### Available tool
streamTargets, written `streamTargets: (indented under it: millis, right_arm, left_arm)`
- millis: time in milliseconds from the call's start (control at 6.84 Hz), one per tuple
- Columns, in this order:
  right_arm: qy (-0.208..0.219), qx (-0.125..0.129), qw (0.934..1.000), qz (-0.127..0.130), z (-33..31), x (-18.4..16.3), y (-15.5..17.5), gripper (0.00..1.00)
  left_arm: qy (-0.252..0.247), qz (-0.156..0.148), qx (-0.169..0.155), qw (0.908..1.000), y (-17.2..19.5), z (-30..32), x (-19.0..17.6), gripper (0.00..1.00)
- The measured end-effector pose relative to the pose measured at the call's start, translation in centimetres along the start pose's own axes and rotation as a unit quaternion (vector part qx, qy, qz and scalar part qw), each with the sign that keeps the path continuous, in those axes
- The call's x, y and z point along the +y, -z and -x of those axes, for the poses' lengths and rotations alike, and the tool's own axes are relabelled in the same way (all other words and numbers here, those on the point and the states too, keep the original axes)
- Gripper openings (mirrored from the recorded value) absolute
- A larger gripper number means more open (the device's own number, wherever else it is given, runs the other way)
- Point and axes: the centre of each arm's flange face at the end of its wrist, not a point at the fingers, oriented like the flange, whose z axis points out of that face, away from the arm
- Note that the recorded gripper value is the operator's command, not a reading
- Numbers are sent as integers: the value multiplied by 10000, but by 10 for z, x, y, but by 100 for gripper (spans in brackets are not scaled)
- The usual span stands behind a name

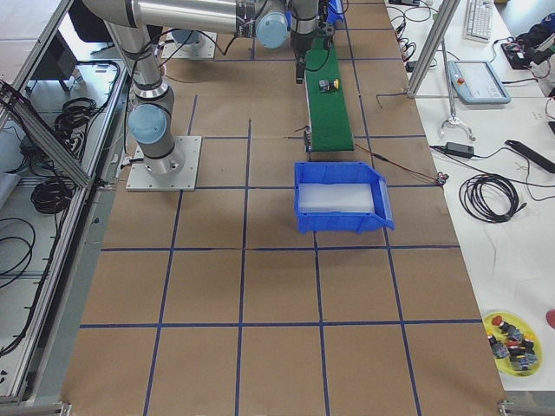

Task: Transport two buttons from left to right
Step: 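Release the red button on the belt while the right gripper reaches toward the yellow button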

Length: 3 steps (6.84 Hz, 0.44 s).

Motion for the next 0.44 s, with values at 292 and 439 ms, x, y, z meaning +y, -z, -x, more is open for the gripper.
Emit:
streamTargets:
  millis: [292,439]
  right_arm:
    - [152,-29,9998,-159,12,-15,-15,100]
    - [244,-38,9994,-226,13,-24,-23,100]
  left_arm:
    - [-2,-91,-3,10000,20,-4,-1,99]
    - [-6,-87,2,10000,41,-5,2,99]
